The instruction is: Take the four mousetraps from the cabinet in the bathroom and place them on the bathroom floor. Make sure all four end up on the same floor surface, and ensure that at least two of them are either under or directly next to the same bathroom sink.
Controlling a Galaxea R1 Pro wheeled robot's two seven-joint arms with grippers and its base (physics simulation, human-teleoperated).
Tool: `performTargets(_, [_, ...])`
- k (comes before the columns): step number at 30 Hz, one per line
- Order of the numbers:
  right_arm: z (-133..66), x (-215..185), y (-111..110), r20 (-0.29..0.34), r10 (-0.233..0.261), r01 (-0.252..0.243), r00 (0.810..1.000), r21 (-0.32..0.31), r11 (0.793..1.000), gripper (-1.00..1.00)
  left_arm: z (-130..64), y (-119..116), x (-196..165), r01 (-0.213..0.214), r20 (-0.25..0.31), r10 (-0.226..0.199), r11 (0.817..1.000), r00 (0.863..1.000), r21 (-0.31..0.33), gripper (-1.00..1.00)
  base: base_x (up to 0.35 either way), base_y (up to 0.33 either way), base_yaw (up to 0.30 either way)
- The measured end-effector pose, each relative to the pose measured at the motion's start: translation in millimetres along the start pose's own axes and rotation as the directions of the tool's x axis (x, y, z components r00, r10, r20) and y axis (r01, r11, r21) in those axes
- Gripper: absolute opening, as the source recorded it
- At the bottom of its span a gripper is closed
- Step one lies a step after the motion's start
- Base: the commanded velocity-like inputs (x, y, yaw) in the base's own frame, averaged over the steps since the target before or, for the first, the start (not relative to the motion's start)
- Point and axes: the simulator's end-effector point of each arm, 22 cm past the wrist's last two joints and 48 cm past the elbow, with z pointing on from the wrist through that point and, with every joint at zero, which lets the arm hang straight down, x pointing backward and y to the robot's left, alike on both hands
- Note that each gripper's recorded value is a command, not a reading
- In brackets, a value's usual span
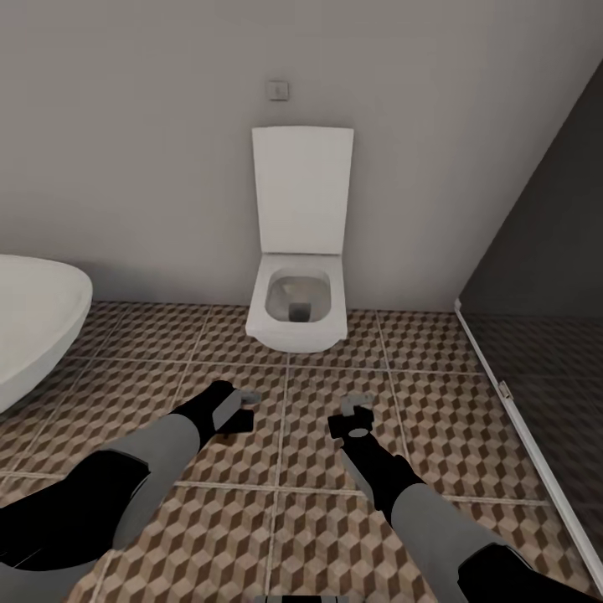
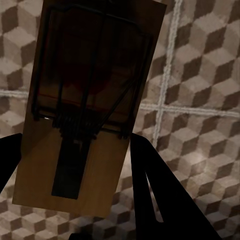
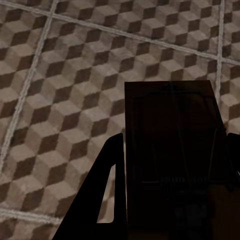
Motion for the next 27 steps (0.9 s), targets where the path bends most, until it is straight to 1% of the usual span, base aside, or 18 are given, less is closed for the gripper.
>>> performTargets(27, [48.3, 70.3, 15.1, -0.04, -0.001, 0.0, 0.999, -0.009, 1.0, -1.0, 79.0, -4.0, 33.1, -0.004, -0.043, 0.004, 1.0, 0.999, 0.003, -1.0, 0.0, 0.0, 0.0])
